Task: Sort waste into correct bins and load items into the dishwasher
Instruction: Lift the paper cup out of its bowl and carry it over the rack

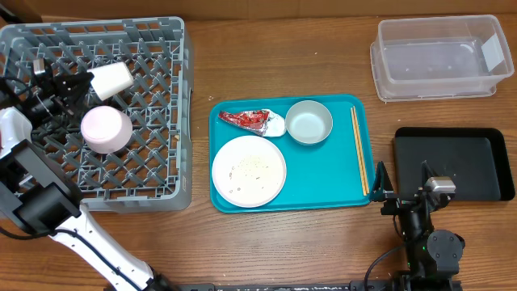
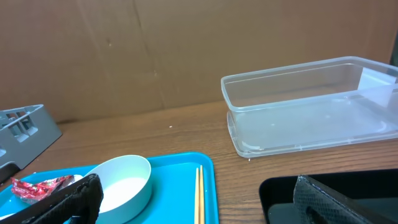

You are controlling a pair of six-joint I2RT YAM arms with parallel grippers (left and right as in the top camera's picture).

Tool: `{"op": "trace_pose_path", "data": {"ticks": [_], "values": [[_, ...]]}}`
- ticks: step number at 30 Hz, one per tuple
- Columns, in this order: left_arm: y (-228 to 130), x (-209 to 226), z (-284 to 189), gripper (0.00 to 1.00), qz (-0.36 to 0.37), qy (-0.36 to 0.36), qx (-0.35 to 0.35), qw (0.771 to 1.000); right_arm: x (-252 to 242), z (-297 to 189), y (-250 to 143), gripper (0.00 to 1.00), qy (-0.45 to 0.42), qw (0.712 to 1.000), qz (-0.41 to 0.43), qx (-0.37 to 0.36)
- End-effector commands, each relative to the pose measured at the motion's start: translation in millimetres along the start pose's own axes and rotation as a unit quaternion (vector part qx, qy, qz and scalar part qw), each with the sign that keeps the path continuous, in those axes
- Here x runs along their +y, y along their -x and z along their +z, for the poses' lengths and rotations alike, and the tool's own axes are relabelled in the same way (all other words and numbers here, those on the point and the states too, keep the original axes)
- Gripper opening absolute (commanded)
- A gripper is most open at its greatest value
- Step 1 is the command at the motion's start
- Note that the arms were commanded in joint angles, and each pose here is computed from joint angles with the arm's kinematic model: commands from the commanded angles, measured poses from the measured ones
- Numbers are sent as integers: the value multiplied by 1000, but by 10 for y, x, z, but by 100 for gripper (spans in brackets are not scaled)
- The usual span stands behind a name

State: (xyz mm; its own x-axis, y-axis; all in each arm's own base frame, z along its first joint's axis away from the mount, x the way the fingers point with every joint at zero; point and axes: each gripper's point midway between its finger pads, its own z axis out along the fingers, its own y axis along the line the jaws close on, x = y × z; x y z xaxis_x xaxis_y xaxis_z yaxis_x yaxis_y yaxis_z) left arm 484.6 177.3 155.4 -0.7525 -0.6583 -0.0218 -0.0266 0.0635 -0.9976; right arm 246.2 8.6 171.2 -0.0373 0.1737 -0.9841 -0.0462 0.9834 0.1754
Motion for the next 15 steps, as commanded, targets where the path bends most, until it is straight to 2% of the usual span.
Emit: {"op": "trace_pose_path", "data": {"ticks": [1, 9, 15], "values": [[55, 86, -63, 4, 1, 22, -16, 1000, -10, 2, -13, 100, -2, 1000, 1, -3], [133, 226, -102, 4, 3, 63, -37, 997, -10, 2, -14, 100, -2, 1000, 1, -3], [124, 152, -240, 4, -19, 37, -40, 998, -10, 2, -14, 100, -2, 1000, 1, -3]]}}
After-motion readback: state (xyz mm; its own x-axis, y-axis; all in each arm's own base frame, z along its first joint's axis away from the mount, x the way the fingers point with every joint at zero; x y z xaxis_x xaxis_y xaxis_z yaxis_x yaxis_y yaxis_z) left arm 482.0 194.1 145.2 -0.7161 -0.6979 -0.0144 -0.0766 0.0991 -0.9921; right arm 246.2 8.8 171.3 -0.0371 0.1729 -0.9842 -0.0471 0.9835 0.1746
